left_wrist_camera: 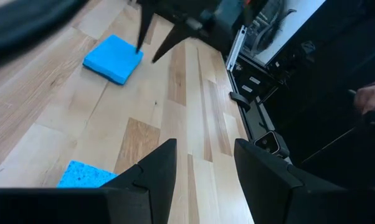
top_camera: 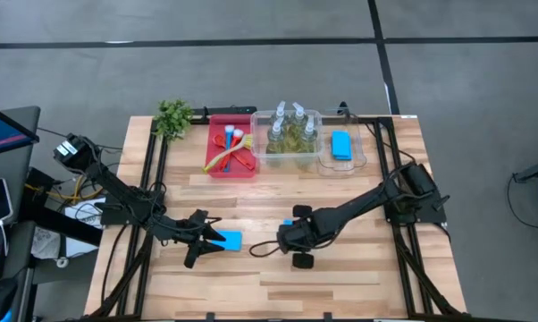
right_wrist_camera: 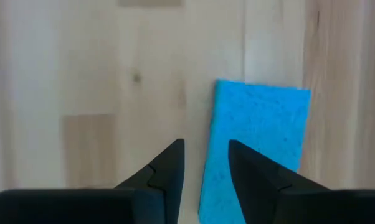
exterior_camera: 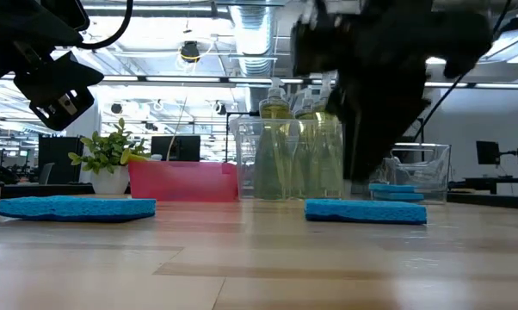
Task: Pick & Place Kitchen Sink Supplies
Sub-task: Put the blue dishwashing sponge into the transparent bin
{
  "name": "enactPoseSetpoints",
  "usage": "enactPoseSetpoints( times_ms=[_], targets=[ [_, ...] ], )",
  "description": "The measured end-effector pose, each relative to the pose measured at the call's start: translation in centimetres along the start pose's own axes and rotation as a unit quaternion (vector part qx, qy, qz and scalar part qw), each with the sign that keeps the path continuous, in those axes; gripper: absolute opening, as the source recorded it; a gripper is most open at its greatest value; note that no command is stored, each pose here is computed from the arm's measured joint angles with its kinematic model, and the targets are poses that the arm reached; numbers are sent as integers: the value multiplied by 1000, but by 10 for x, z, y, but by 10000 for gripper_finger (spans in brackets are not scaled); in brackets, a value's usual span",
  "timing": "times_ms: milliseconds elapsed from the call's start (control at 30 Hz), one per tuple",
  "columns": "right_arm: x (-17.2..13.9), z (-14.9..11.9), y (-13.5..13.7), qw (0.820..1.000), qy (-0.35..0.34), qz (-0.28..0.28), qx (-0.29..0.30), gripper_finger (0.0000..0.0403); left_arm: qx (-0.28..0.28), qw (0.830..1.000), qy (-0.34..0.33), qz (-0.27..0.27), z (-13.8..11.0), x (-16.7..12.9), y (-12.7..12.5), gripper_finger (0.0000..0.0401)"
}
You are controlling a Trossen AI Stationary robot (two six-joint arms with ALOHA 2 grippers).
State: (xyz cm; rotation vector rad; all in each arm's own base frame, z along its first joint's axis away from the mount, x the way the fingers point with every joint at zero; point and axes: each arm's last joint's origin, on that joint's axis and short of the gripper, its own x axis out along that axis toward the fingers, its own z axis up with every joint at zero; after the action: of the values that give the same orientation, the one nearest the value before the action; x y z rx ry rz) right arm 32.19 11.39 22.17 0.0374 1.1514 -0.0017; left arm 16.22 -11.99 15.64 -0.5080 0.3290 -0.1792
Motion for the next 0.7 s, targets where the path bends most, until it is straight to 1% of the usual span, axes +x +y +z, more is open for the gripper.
enactPoseSetpoints(
  times_ms=[167,233,300,500,600,700],
  targets=[
    [-28,4,-6,998,-40,29,-46,118,3,1000,0,0,0,0,0,163],
    [-36,5,-11,997,-52,34,-53,118,5,1000,0,0,0,0,0,163],
    [-38,4,-18,996,-67,34,-52,118,6,1000,0,0,0,0,0,163],
    [-17,-17,-40,996,-82,24,-27,118,10,1000,0,0,0,0,0,163],
    [-4,-27,-44,996,-90,24,-15,118,10,1000,0,0,0,0,0,163],
    [9,-34,-45,997,-78,21,-14,118,10,1000,0,0,0,0,0,163]
  ],
)
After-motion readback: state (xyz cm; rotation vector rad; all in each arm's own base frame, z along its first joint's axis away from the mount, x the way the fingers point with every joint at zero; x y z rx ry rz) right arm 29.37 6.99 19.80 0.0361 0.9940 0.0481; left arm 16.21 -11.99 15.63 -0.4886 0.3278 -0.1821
